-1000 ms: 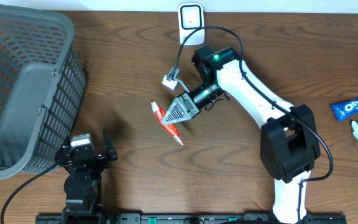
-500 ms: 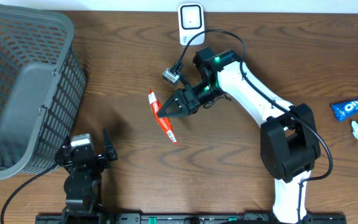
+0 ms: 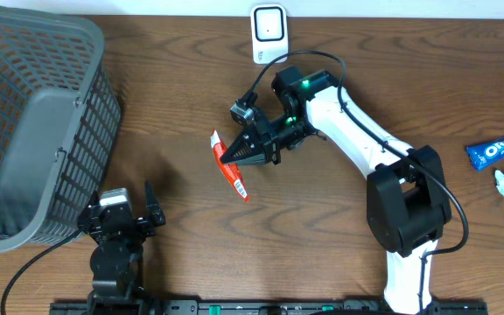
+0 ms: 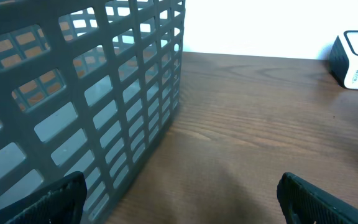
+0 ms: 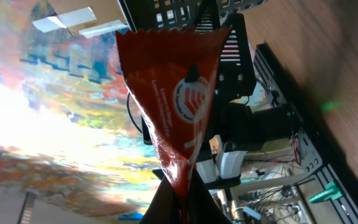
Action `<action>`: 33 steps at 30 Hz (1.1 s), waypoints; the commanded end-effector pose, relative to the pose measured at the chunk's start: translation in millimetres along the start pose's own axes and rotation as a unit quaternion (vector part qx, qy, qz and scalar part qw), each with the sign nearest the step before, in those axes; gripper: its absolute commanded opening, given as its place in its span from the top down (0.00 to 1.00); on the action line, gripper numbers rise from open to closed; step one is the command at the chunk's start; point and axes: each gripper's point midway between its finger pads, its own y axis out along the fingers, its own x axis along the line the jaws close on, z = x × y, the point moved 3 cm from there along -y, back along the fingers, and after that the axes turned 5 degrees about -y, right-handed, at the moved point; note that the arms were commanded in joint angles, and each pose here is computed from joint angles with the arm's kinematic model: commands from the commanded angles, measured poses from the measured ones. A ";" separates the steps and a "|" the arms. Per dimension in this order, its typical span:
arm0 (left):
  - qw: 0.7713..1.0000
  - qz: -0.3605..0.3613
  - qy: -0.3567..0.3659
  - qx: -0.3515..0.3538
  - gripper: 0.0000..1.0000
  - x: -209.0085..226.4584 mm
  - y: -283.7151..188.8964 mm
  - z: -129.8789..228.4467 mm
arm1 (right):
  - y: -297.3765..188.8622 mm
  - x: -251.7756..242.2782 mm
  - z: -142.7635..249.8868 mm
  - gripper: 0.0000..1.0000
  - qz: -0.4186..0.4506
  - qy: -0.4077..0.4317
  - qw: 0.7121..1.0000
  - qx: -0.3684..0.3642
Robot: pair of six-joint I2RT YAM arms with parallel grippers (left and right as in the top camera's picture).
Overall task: Scan the item barcode
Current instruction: 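Lift the red stick pack and bring it toward the scanner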
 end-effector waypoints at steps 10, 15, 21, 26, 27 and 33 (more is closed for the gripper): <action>1.000 -0.006 0.012 0.015 0.02 2.3 3.1 12.1 | 4.5 5.5 2.9 0.99 -0.016 0.042 0.999 0.006; 1.000 -0.006 0.012 0.015 0.02 2.3 3.1 12.1 | 4.6 0.7 3.1 0.99 0.001 0.028 1.000 0.006; 1.000 -0.006 0.012 0.015 0.02 2.3 3.1 12.1 | 11.4 -8.4 4.8 0.99 0.034 0.017 0.999 0.015; 1.000 -0.006 0.012 0.015 0.02 2.3 3.1 12.1 | 20.6 -24.9 -3.0 0.99 0.094 -0.045 0.994 0.021; 1.000 -0.006 0.012 0.015 0.02 2.3 3.1 12.1 | 22.1 -27.9 -4.1 0.99 0.105 -0.051 0.993 0.022; 1.000 -0.006 0.012 0.015 0.02 2.2 3.1 12.1 | 26.8 -51.6 -15.5 0.99 0.198 -0.066 0.978 0.011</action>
